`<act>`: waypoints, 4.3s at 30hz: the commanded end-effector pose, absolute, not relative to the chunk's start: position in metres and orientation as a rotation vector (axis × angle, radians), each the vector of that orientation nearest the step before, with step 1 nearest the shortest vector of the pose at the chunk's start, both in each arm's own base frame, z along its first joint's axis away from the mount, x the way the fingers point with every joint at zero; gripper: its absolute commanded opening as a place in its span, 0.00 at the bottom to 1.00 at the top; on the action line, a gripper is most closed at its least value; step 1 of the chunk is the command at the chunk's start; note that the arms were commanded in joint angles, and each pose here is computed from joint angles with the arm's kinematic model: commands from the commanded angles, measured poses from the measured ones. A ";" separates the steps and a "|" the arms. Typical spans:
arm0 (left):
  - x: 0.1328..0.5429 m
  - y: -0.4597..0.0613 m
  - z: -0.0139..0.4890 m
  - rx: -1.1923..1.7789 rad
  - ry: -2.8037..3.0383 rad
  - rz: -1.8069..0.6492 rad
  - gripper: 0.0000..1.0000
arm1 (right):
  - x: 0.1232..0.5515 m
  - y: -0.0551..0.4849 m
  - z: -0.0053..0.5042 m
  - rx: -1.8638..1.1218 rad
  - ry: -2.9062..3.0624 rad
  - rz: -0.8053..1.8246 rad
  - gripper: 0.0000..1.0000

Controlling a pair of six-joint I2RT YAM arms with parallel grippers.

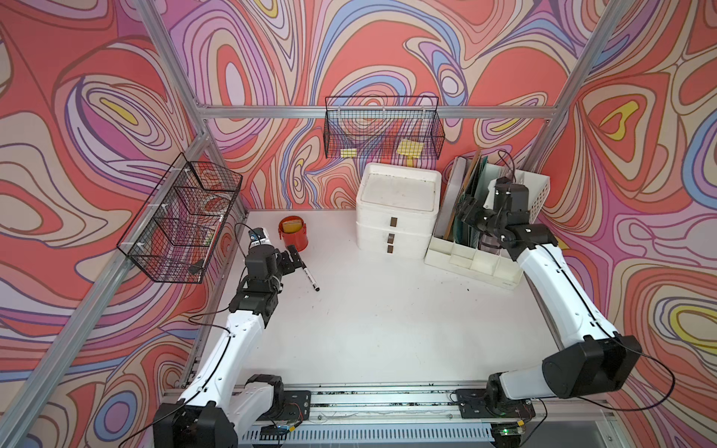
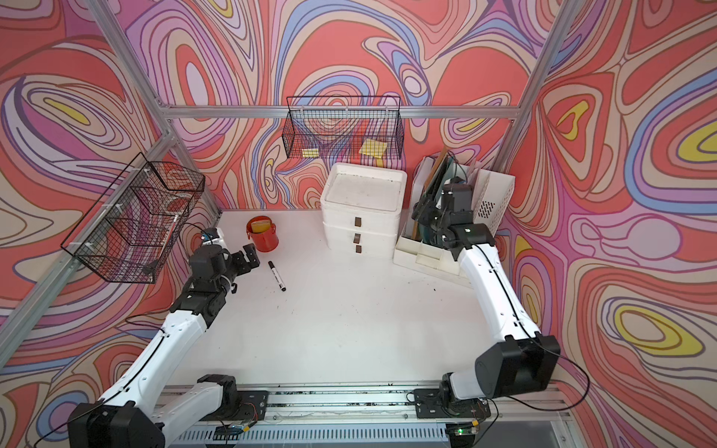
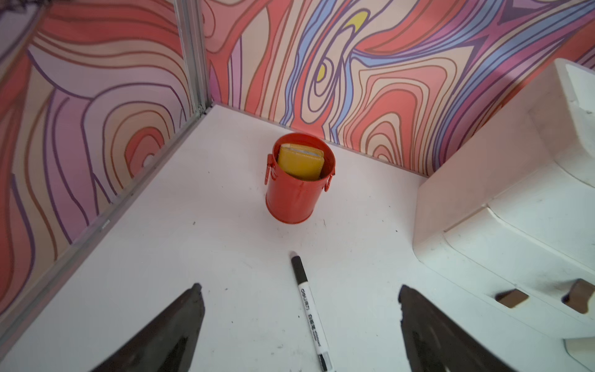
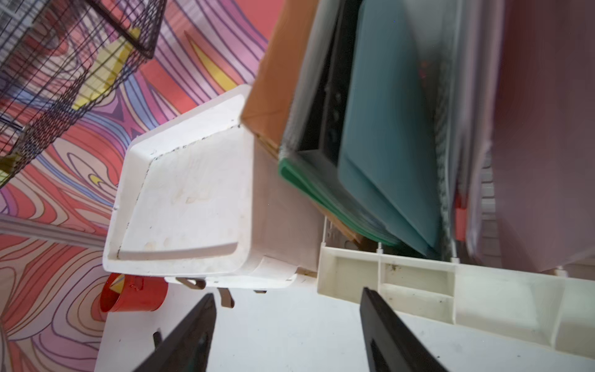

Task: Take the microphone out of the drawer
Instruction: Adjust the storage box at the center of the board.

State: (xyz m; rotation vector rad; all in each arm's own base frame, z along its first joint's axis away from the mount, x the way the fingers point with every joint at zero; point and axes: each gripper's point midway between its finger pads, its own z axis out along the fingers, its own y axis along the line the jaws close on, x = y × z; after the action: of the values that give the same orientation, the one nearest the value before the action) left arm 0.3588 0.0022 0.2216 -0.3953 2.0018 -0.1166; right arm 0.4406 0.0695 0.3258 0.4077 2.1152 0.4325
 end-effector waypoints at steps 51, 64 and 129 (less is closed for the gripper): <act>0.324 -0.045 0.165 -0.460 2.403 -0.415 0.99 | 0.509 0.130 0.284 0.128 2.359 0.332 0.05; 0.339 -0.065 0.270 -0.291 2.283 -0.539 1.00 | 0.436 0.183 0.283 -0.233 2.431 0.664 0.04; 0.416 -0.142 0.222 -0.152 2.342 -1.131 0.00 | 0.347 0.209 0.162 0.257 2.331 1.096 0.00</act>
State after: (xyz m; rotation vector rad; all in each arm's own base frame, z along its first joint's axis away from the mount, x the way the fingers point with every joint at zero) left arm 0.4366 -0.1284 0.2030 -0.2563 2.3694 -1.0498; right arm 0.3266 0.1915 0.1352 0.3325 2.4361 1.0304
